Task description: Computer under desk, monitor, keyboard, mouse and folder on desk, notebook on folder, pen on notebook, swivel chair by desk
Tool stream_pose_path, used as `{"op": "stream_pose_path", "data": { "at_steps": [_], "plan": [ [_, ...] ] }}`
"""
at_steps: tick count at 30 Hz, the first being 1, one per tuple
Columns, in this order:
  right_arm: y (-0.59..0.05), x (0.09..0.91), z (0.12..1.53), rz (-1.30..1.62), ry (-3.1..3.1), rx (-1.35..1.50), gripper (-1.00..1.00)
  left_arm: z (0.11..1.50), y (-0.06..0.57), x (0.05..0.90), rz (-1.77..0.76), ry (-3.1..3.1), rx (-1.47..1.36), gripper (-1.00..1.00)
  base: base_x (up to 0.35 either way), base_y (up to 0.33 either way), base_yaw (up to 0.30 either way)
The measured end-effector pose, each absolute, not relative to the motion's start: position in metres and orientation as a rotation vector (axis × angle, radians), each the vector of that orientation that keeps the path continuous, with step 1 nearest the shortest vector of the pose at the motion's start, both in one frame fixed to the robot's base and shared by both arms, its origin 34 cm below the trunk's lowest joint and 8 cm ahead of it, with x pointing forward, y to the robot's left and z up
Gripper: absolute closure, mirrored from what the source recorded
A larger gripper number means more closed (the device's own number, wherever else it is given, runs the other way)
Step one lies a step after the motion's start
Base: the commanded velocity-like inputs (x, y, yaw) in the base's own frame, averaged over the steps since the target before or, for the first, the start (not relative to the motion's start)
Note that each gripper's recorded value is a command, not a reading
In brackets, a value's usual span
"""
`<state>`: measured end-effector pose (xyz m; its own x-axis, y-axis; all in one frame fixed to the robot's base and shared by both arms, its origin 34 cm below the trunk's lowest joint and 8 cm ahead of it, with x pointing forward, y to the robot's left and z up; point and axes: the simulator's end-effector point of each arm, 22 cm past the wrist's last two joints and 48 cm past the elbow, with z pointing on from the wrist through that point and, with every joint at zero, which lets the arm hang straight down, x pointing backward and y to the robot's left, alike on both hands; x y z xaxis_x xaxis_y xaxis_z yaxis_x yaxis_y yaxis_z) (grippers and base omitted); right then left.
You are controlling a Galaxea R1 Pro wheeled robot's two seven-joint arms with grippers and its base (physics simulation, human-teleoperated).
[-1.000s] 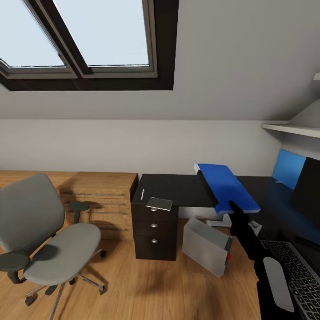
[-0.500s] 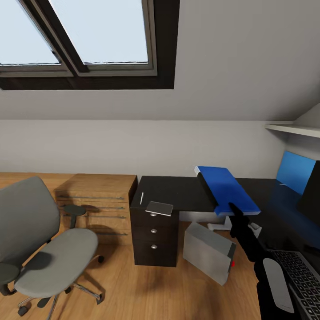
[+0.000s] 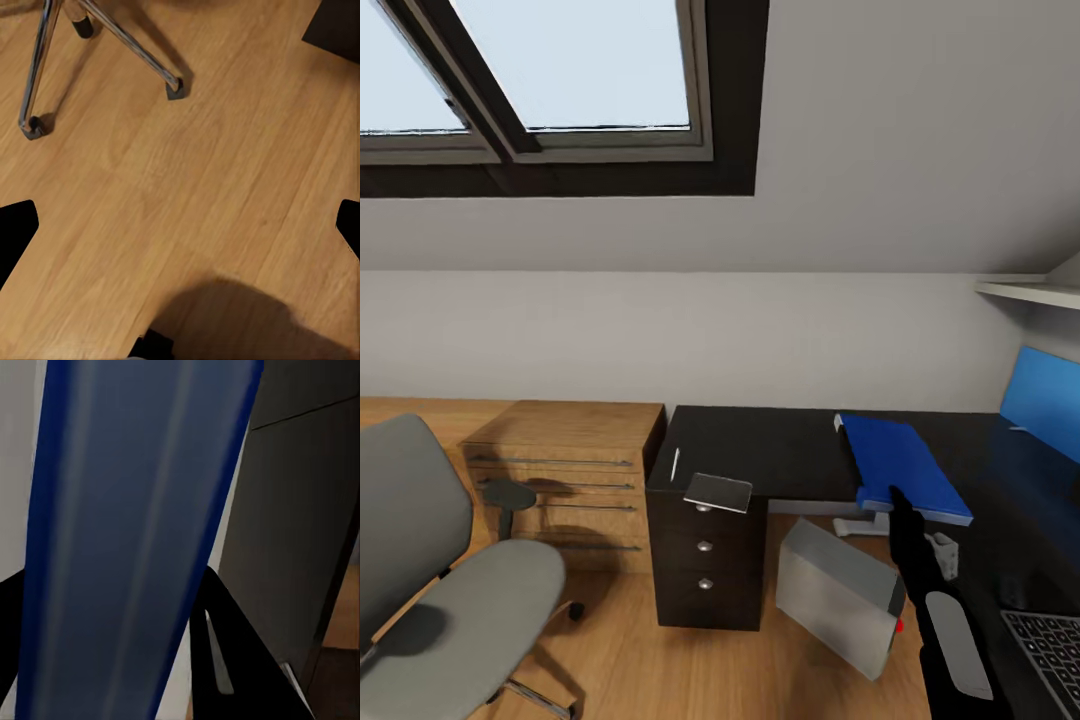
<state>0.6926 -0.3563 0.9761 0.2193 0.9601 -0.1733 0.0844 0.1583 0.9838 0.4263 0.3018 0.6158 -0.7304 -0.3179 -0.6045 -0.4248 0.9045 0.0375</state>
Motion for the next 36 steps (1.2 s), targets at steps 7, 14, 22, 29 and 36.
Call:
{"op": "stream_pose_path", "data": {
  "at_steps": [7, 14, 22, 29, 36],
  "plan": [
    [-0.364, 0.691, 0.976, 0.786, 1.113, 1.234, 1.00, 0.616, 0.301, 0.427, 0.229, 2.449, -0.528, -1.00, 0.055, 0.000, -0.021],
    [-0.372, 0.687, 0.968, 0.735, 1.085, 1.261, 1.00, 0.648, 0.264, 0.469, 0.122, 2.366, -0.468, -1.00, 0.003, 0.000, -0.215],
    [-0.373, 0.682, 0.932, 0.681, 1.116, 1.323, 1.00, 0.736, 0.195, 0.532, -0.106, 2.367, -0.315, -1.00, 0.000, 0.000, -0.192],
    [-0.371, 0.682, 0.936, 0.690, 1.091, 1.305, 1.00, 0.770, 0.190, 0.548, -0.154, 2.334, -0.310, -1.00, 0.000, 0.000, -0.029],
    [-0.369, 0.683, 0.941, 0.702, 1.078, 1.279, 1.00, 0.758, 0.198, 0.542, -0.131, 2.363, -0.316, -1.00, 0.046, 0.000, -0.002]
  ]
}}
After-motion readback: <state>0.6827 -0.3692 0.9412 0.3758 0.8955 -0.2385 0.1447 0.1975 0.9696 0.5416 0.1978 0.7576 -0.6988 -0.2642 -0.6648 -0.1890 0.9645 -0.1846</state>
